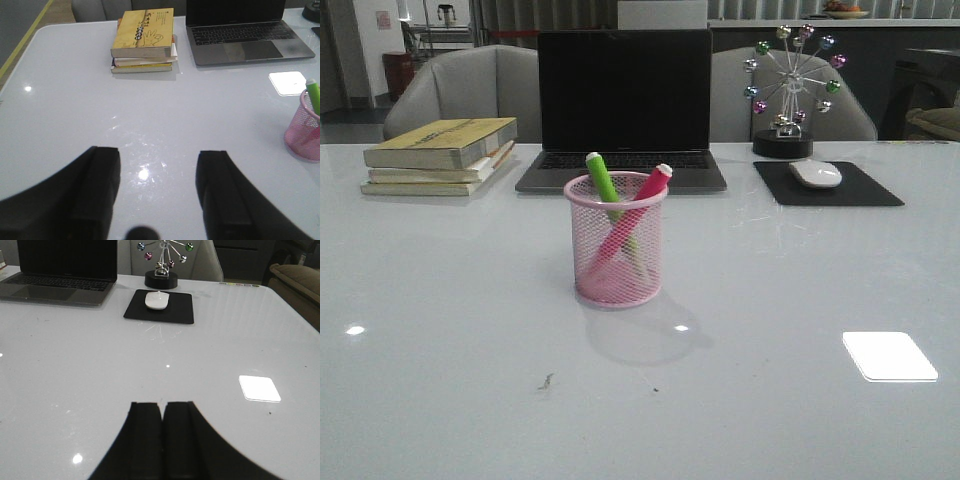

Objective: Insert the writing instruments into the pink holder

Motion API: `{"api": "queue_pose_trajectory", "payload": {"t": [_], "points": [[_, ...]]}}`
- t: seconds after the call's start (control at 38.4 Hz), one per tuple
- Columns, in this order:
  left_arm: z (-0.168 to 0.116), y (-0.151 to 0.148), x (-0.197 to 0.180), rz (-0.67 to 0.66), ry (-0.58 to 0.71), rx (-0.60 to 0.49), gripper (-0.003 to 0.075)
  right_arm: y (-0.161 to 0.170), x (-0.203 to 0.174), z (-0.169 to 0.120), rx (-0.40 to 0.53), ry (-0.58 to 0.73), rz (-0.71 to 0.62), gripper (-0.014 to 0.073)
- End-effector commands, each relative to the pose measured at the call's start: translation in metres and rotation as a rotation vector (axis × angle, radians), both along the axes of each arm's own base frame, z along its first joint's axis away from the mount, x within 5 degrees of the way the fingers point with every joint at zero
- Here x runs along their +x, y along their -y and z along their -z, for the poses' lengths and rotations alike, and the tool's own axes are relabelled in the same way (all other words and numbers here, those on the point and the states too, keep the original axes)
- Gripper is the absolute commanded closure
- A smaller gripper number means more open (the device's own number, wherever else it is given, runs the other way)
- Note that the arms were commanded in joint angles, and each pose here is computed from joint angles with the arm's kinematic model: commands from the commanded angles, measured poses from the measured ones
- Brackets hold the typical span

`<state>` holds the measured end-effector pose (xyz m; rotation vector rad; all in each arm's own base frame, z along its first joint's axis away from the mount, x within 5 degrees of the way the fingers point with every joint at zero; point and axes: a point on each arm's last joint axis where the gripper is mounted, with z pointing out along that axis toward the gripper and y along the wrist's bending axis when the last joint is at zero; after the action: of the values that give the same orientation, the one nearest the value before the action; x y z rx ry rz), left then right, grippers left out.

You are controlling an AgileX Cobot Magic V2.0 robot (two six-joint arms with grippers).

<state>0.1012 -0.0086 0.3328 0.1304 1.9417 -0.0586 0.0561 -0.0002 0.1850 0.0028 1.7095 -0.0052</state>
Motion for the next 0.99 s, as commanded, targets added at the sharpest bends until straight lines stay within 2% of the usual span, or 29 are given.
{"api": "queue_pose_trajectory", "payload": {"t": [0.0,0.1,0.21,0.44,0.55,0.7,0.96], "points": [[-0.016,-0.001,0.001,-0.020,0.101,-0.021,0.0318,0.000,-0.001,-0.008,-0.010,0.101,0.006,0.0545],[-0.016,-0.001,0.001,-0.018,0.101,-0.032,0.0321,0.000,-0.001,-0.008,-0.010,0.101,0.006,0.0545],[-0.015,0.001,0.002,-0.014,0.099,-0.061,0.0380,0.000,-0.001,-0.008,-0.010,0.101,0.006,0.0545],[-0.015,0.000,0.002,-0.016,0.099,-0.050,0.0635,0.000,-0.001,-0.008,-0.010,0.101,0.006,0.0545],[-0.015,-0.001,0.001,-0.027,0.106,-0.027,0.0623,0.000,-0.001,-0.008,-0.010,0.101,0.006,0.0545],[-0.018,-0.004,-0.006,-0.081,0.134,-0.076,0.0622,0.000,-0.001,-0.008,-0.010,0.101,0.006,0.0545],[-0.005,-0.009,-0.024,-0.127,0.417,-0.085,0.0623,0.000,-0.001,-0.008,-0.010,0.101,0.006,0.0545]]}}
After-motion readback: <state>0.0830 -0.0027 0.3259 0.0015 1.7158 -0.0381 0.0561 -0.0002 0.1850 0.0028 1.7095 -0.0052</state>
